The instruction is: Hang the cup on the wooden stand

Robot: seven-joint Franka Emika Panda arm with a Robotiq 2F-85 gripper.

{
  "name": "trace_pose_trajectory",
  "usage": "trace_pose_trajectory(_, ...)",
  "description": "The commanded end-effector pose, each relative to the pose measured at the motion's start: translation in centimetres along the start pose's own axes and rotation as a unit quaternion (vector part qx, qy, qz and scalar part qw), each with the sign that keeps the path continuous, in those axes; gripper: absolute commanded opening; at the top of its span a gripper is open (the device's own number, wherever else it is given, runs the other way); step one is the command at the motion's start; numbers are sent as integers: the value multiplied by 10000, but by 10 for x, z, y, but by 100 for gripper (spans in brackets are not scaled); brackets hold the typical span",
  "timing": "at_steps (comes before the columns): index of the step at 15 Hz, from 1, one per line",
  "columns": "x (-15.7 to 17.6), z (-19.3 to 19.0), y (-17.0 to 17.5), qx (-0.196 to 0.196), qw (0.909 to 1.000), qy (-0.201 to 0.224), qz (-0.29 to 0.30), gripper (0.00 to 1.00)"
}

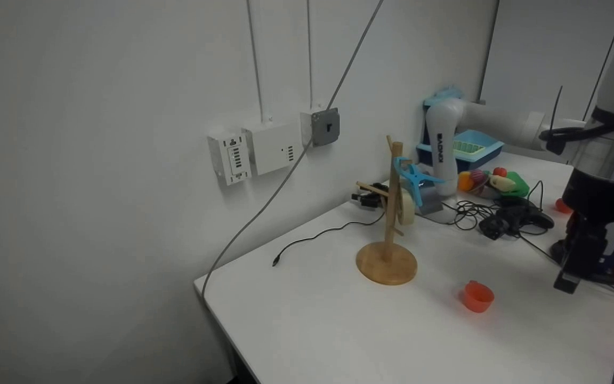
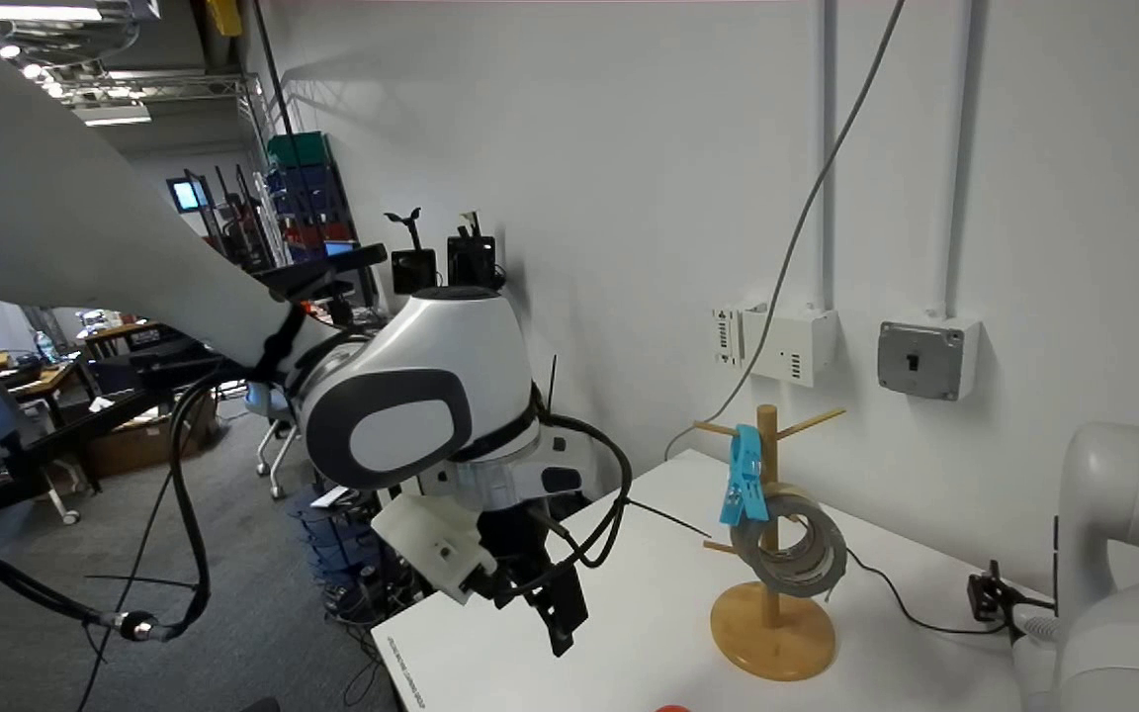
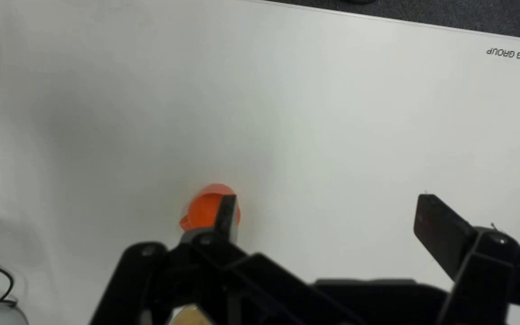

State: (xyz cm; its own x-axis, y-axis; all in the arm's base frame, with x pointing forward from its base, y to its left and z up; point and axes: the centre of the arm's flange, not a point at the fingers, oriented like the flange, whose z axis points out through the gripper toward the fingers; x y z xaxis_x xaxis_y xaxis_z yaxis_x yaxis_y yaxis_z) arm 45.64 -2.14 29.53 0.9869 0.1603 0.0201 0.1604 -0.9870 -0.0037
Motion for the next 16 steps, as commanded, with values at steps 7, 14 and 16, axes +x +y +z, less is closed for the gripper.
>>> trace_pose_trajectory(7,-1,1,1,2,10000,-8,9,100)
trace_pose_trajectory(14,0,10,5,-7,10000,-38,13,100)
trace_pose_trajectory(16,1,17,6,14,10000,-53,32,100)
